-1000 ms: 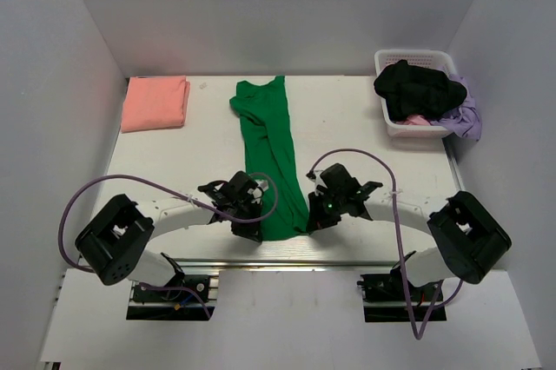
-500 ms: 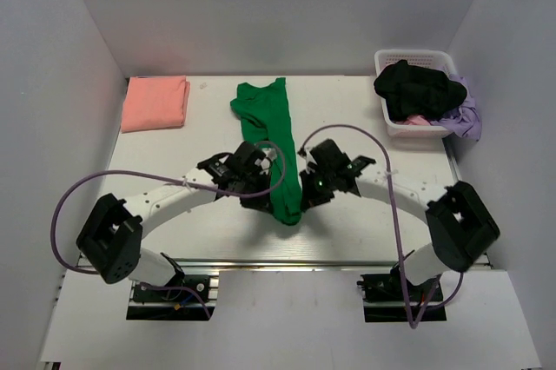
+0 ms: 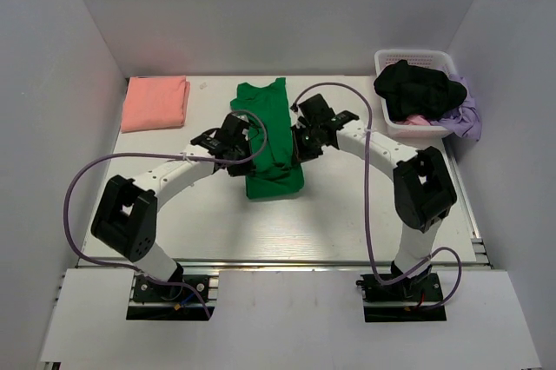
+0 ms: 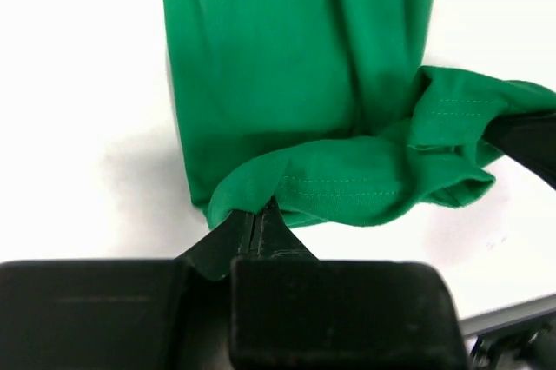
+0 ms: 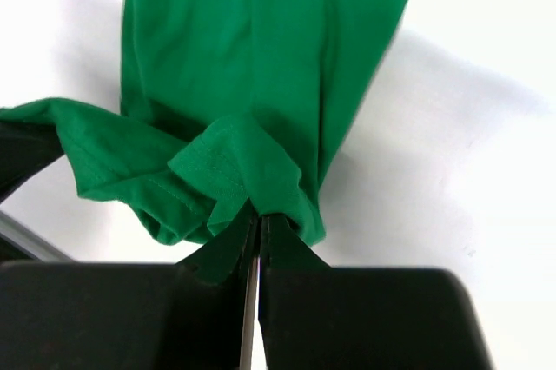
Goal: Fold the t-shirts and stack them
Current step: Fold the folded rectangular tshirt in 1/3 of the way
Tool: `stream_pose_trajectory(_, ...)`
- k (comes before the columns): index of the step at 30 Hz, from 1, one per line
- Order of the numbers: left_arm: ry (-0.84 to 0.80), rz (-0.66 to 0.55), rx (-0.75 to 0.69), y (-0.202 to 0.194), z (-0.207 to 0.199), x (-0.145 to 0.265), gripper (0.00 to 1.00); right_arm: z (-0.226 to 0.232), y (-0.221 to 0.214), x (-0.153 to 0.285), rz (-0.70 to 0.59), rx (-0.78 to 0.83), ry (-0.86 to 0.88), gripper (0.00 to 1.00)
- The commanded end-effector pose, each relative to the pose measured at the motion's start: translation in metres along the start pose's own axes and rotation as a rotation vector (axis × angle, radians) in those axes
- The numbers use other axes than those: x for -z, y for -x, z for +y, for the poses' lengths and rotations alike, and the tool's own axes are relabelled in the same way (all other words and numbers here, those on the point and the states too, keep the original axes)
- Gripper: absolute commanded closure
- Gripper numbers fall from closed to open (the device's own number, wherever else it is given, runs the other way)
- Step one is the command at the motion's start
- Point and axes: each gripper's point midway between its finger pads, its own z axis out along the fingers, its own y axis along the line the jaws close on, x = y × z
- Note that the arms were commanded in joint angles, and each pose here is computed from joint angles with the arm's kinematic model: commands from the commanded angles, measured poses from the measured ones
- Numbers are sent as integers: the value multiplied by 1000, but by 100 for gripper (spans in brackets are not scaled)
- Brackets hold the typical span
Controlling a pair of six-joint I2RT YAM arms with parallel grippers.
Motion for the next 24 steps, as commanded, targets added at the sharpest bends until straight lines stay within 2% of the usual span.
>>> stream_pose_trajectory(1,-63,-193,-3,62,-21,20,100,-6,30,9,-36,24,-31,100)
stream_pose_trajectory(9,13,-261,5,114,-6,11,100,-7,80,9,-100,69,-8,100)
stream_pose_trajectory(17,40,-256,41,136,13,-9,100,-8,101,-10,-90,89,54,100)
stream_pose_trajectory(20,-15,-303,-5,153,8,-11,100,-14,107,-21,-93,86,48,100)
stream_pose_trajectory(24,-53,-273,-65,154,6,-30,100,-19,120,-28,-122,71,68,98)
